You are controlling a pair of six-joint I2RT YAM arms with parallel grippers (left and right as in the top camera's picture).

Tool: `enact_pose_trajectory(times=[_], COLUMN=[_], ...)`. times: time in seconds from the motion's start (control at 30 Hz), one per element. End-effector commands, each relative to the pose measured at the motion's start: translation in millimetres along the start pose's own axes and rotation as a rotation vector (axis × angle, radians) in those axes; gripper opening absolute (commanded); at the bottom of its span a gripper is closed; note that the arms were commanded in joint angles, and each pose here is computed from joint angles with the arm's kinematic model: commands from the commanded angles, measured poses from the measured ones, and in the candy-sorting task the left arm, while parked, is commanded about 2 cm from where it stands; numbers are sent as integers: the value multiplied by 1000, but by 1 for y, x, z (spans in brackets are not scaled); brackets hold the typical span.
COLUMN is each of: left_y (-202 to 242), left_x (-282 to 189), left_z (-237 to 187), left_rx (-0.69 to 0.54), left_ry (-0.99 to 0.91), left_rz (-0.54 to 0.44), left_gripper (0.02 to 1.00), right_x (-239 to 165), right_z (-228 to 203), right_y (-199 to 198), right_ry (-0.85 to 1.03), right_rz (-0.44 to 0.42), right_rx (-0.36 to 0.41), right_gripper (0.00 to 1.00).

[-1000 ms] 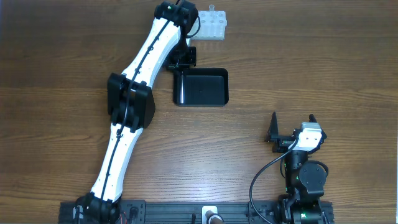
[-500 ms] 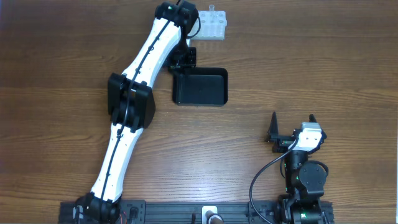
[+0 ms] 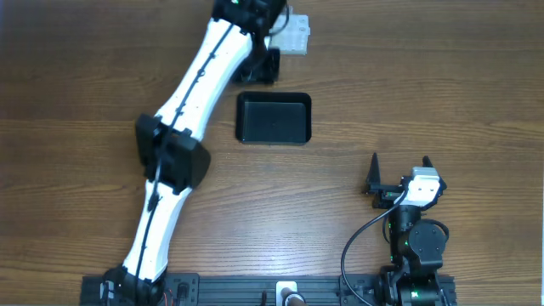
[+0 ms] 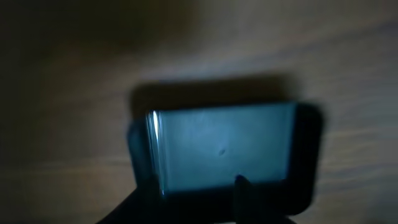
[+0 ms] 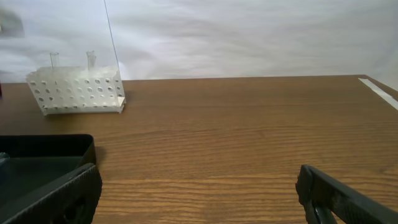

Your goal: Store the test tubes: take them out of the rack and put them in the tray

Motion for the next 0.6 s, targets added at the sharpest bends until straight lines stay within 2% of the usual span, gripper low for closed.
enact_pose_trajectory(times=[0.03, 0.27, 0.4, 0.6], left_y=[12, 15, 19, 38], left_x=[-47, -57, -61, -50], left_z=[16, 42, 56, 76], left_rx=[-30, -40, -3, -39], left_ry=[-204, -374, -460, -528], left_rz=[43, 82, 102, 144], left_gripper=[435, 478, 489, 522], right_x=[0, 0, 0, 0], right_z=[-2, -2, -2, -2], right_y=[0, 0, 0, 0], right_ry=[2, 2, 2, 2], right_rz=[4, 4, 4, 4], right_rx=[-8, -8, -8, -8], right_gripper=[993, 993, 993, 991])
Point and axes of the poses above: each gripper's point midway between its finger pads, its own x axis out along the fingers, its own y axis along the line the jaws close on, z = x × y, the point moved 8 cm from there along -x, back along the fingers, and after that the axes turned 13 degrees about x, right-handed, at the moved point
